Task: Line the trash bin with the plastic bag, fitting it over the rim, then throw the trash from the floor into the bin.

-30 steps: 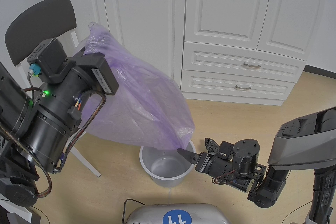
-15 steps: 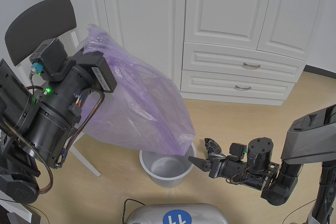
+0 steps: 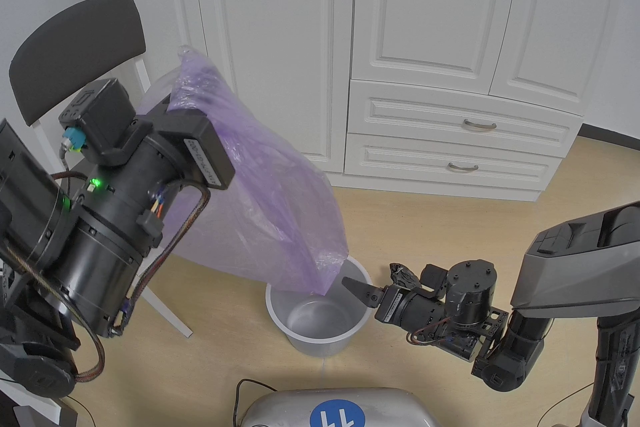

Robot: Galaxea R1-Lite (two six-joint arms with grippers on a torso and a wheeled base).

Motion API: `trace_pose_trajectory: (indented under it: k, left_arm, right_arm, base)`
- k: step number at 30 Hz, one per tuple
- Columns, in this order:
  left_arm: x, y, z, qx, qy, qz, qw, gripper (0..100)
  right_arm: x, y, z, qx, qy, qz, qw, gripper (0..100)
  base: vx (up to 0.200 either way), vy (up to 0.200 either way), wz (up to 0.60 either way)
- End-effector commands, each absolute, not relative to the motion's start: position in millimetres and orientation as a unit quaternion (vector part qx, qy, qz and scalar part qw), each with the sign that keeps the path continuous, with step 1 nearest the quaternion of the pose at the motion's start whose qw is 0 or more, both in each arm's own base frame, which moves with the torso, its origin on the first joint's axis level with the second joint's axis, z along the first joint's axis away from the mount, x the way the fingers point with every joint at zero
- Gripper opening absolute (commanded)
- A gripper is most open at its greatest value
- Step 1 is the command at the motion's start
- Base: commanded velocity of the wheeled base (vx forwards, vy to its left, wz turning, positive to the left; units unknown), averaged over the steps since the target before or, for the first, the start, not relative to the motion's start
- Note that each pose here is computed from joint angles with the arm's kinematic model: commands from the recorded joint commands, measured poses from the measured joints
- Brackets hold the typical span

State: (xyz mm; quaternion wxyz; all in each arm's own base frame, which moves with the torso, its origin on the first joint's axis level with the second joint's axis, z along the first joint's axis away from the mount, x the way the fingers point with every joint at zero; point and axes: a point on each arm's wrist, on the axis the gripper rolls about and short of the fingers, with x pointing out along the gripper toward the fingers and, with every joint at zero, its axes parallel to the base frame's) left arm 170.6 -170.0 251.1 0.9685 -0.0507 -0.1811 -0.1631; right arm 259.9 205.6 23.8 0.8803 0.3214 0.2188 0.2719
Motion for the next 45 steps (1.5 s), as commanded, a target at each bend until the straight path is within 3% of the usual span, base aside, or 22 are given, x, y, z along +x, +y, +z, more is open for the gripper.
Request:
trace_pose_trajectory:
  k: [1, 11, 40, 41, 45]
  left_arm:
    - [163, -177, 249, -0.053, -0.176, -0.185, 0.965, 0]
    - [152, -186, 244, -0.054, -0.167, -0.215, 0.961, 0]
    - [146, -175, 262, -0.075, -0.193, -0.201, 0.957, 0]
    - [147, -175, 262, -0.074, -0.192, -0.201, 0.958, 0]
    - [147, -176, 259, -0.071, -0.188, -0.202, 0.958, 0]
  right_arm:
    - [261, 214, 16, 0.324, 0.219, 0.276, 0.878, 100]
    - [259, 219, 19, 0.325, 0.216, 0.283, 0.876, 100]
    - [260, 219, 6, 0.318, 0.227, 0.265, 0.881, 100]
    - [260, 219, 7, 0.319, 0.225, 0.265, 0.882, 0]
    - [261, 219, 9, 0.320, 0.221, 0.267, 0.882, 0]
  base:
    - [0.000, 0.000, 0.00]
    - [0.000, 0.000, 0.00]
    - [0.000, 0.000, 0.00]
    - [0.000, 0.000, 0.00]
    - [0.000, 0.000, 0.00]
